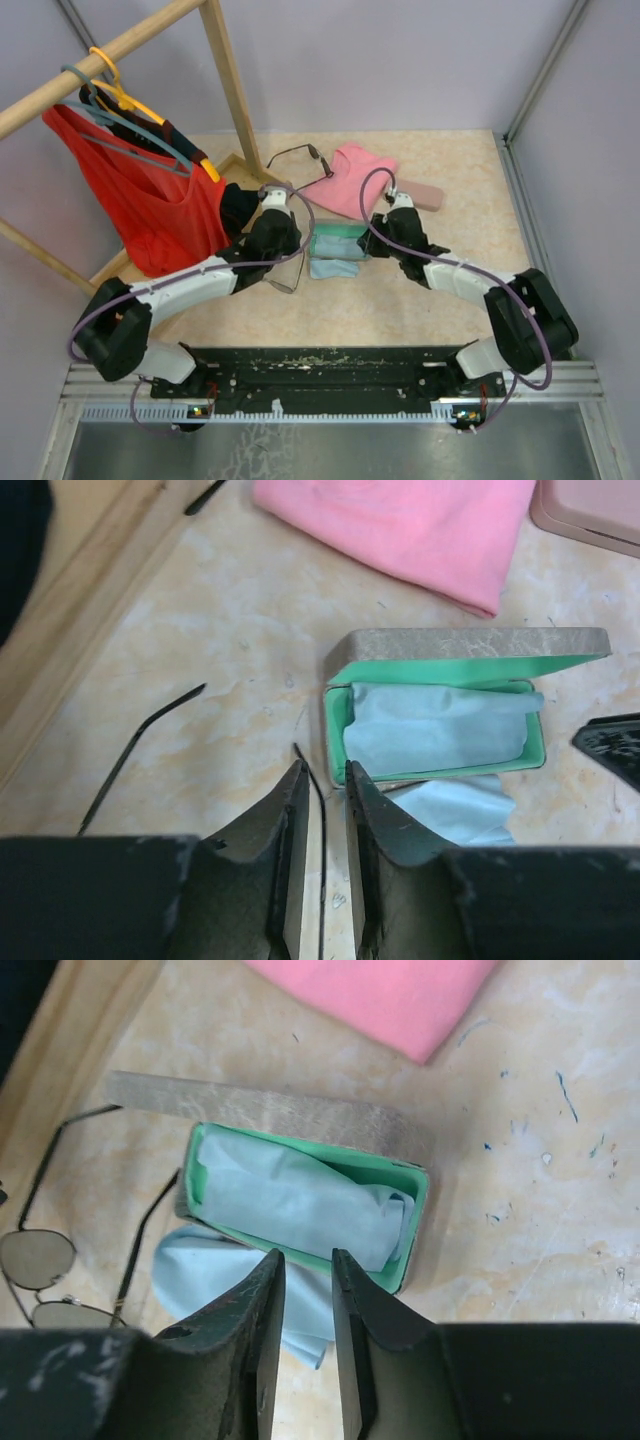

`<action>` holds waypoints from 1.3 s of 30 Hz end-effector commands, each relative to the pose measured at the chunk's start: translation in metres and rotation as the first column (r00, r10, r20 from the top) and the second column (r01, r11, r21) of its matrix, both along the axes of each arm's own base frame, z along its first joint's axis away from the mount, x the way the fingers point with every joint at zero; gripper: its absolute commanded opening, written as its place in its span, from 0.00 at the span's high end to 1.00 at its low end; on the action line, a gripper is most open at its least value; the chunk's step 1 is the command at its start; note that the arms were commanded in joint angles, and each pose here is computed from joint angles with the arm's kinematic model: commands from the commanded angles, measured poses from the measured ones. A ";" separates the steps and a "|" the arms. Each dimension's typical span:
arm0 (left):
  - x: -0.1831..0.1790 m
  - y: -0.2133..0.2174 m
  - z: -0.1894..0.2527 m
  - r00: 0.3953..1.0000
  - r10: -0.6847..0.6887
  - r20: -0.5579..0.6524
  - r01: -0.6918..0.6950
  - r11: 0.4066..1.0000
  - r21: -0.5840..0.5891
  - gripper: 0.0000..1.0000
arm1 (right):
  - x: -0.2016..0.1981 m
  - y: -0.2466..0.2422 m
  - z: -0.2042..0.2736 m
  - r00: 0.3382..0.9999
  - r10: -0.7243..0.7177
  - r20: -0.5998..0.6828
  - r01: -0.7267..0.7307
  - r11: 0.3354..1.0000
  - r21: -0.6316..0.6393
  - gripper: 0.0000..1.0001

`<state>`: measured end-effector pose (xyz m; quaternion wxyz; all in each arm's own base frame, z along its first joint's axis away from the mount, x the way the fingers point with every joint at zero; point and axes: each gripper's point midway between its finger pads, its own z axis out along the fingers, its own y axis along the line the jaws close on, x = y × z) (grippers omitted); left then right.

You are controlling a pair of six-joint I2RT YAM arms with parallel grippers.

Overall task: Organize the sunglasses
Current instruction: Place the glasses cleaning cloth in the sunglasses case, then move the sunglasses to the center of the board.

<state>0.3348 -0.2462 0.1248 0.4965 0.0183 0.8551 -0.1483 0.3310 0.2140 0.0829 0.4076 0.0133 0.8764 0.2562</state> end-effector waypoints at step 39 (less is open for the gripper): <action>-0.067 0.098 0.066 0.988 0.151 0.009 -0.151 0.989 -0.001 0.60 | -0.063 0.132 0.033 0.991 -0.030 -0.131 0.021 0.997 -0.075 0.43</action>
